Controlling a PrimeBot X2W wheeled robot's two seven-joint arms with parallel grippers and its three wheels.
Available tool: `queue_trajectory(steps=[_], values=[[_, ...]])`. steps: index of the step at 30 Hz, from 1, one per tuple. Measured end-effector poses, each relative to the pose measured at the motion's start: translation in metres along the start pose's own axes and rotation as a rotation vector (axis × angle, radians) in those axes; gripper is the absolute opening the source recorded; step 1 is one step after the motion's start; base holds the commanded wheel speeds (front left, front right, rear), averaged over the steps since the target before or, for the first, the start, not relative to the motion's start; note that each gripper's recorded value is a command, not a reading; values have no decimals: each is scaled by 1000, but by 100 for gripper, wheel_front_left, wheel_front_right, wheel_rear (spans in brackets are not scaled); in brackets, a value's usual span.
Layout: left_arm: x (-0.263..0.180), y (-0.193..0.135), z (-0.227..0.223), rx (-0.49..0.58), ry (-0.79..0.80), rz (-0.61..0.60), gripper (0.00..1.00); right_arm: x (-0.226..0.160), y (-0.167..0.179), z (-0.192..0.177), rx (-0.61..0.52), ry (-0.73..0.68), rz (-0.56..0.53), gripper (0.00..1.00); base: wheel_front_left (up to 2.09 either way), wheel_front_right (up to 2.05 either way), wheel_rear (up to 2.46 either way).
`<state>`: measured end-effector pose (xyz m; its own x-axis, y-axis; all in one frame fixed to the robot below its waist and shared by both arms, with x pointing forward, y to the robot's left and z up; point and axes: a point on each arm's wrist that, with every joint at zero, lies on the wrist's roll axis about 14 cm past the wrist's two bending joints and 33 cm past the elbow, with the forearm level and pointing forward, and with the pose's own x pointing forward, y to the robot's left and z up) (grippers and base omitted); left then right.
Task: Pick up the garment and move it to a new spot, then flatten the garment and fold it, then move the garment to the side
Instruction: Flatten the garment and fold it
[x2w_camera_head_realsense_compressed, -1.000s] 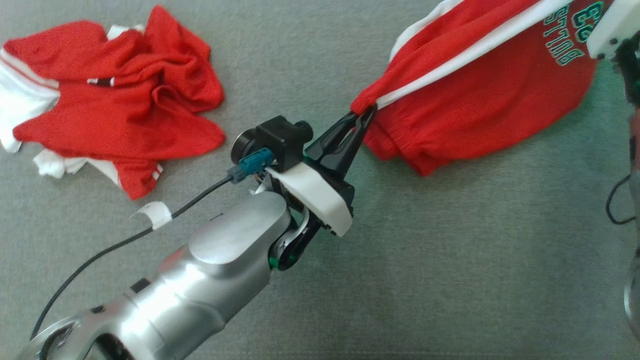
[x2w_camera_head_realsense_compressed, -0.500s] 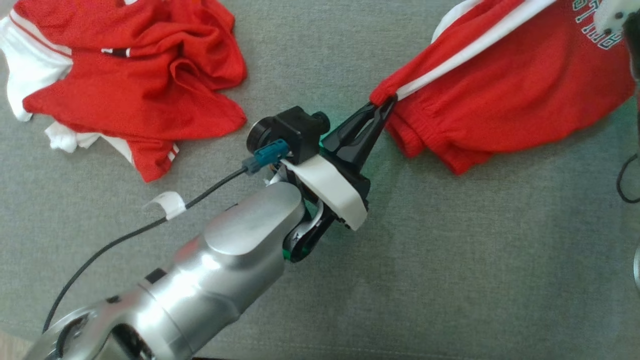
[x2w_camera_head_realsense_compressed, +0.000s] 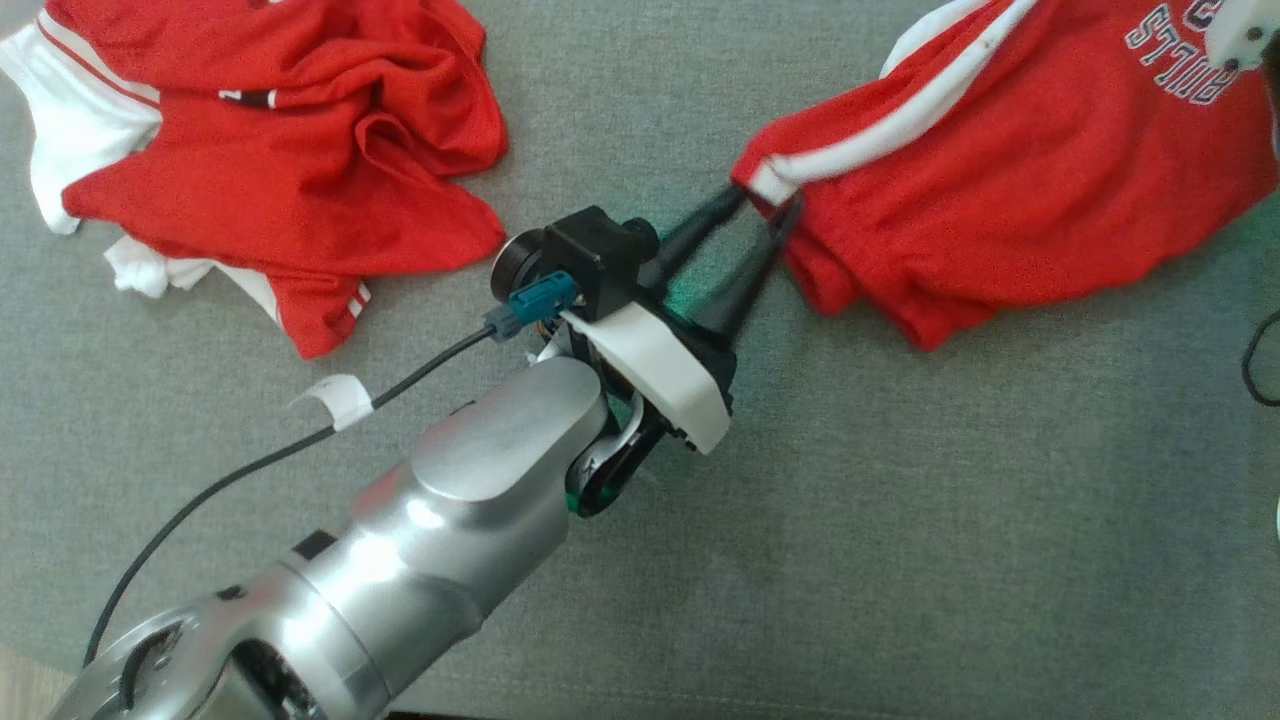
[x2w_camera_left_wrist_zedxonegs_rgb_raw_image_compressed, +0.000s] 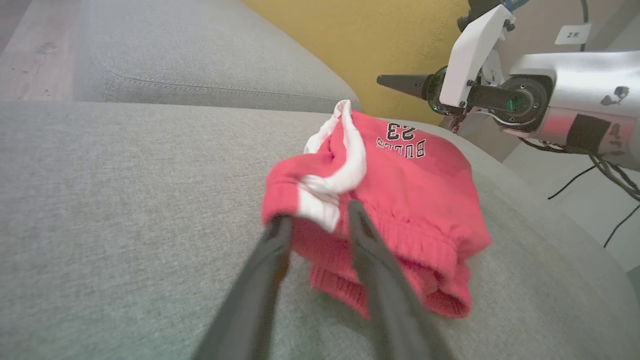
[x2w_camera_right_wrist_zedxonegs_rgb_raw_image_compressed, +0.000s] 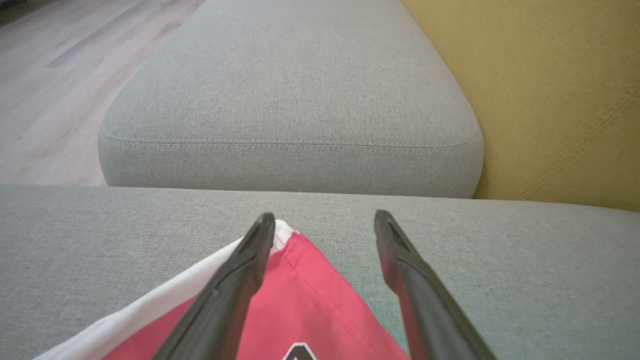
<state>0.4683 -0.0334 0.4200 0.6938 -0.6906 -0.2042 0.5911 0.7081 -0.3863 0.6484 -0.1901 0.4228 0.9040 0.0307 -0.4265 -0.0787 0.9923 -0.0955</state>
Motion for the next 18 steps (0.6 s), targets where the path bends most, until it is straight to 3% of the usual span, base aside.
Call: queue_trajectory(steps=[8,15,18], values=[[-8,-2,15,34,-25,27,100,-23,-11,18,76,-73,-28,100,0,0,0],[-26,16,36,36,-86,153,100,-56,-10,46,192,-243,-35,100,0,0,0],[-40,33,53,106,-125,238,100,-75,-2,59,245,-317,-19,100,0,0,0]])
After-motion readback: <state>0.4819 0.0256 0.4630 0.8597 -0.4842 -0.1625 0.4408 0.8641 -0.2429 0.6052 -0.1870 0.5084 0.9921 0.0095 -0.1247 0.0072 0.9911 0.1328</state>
